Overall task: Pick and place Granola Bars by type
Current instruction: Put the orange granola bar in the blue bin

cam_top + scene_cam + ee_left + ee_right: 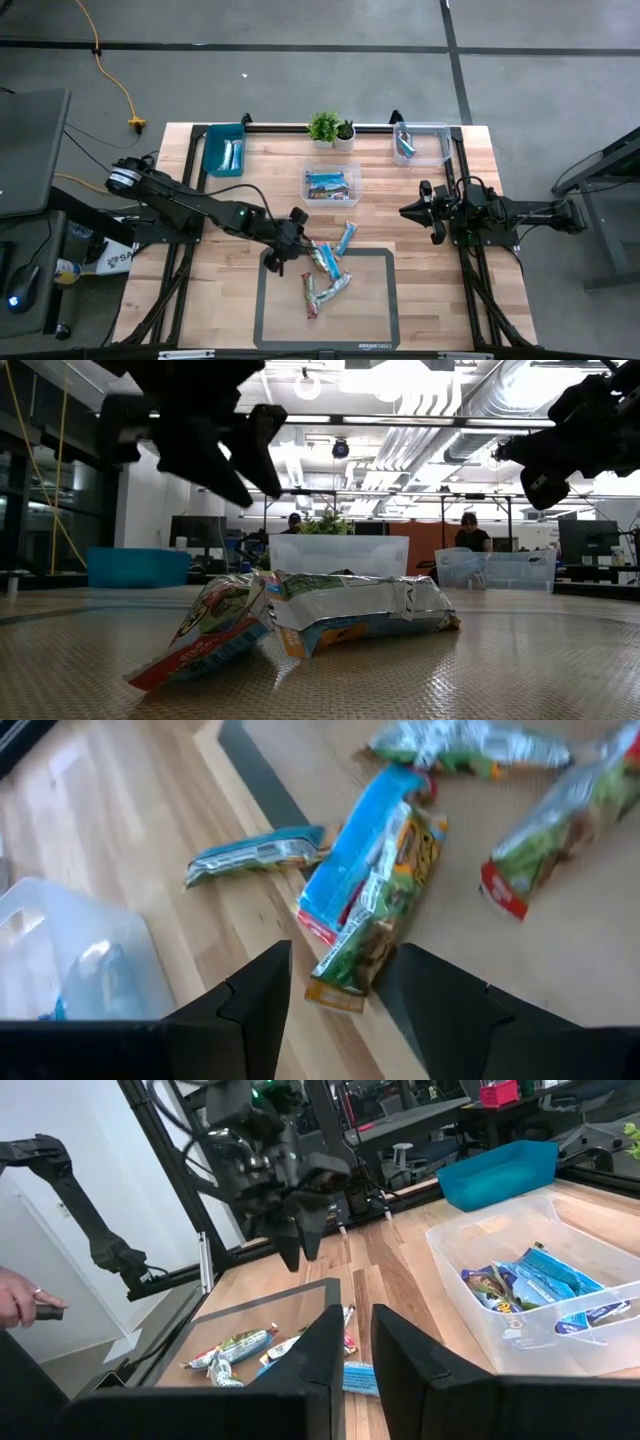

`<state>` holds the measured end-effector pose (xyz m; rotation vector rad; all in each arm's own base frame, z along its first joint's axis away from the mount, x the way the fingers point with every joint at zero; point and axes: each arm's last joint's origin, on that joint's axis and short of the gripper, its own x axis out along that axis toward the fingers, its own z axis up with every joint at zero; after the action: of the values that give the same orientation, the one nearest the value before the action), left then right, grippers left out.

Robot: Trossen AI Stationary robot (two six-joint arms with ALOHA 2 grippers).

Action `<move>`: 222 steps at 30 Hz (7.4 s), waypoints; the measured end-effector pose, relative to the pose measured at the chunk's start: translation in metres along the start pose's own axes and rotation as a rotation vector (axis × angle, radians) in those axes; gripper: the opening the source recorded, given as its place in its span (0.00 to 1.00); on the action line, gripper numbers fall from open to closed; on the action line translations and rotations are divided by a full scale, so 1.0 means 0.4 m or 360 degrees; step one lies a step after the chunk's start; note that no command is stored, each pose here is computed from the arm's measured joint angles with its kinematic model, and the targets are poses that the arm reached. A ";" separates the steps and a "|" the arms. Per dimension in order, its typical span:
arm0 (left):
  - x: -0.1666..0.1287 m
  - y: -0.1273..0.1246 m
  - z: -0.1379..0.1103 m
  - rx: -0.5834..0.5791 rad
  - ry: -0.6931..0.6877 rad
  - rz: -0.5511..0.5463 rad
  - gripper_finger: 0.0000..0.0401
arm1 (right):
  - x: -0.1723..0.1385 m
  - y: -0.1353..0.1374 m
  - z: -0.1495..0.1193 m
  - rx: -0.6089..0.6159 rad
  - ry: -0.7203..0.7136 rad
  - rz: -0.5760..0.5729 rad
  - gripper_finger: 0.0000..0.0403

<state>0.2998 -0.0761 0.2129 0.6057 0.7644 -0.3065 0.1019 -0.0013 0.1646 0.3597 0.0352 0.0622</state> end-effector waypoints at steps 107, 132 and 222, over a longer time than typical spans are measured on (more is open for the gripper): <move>0.202 0.031 -0.081 0.0404 0.0215 -0.0310 0.35 | 0.002 -0.001 -0.002 0.0002 0.0019 -0.0006 0.10; 0.203 0.029 -0.082 0.0399 0.0221 -0.0316 0.10 | 0.002 -0.001 -0.002 0.0002 0.0019 -0.0006 0.09; -0.622 0.382 -0.065 -0.2229 -0.0306 0.1747 0.05 | 0.002 -0.001 -0.003 0.0003 0.0021 -0.0008 0.09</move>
<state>0.1853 0.0712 0.4390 -0.4006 0.2268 1.1159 0.1027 -0.0013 0.1634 0.3608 0.0493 0.0599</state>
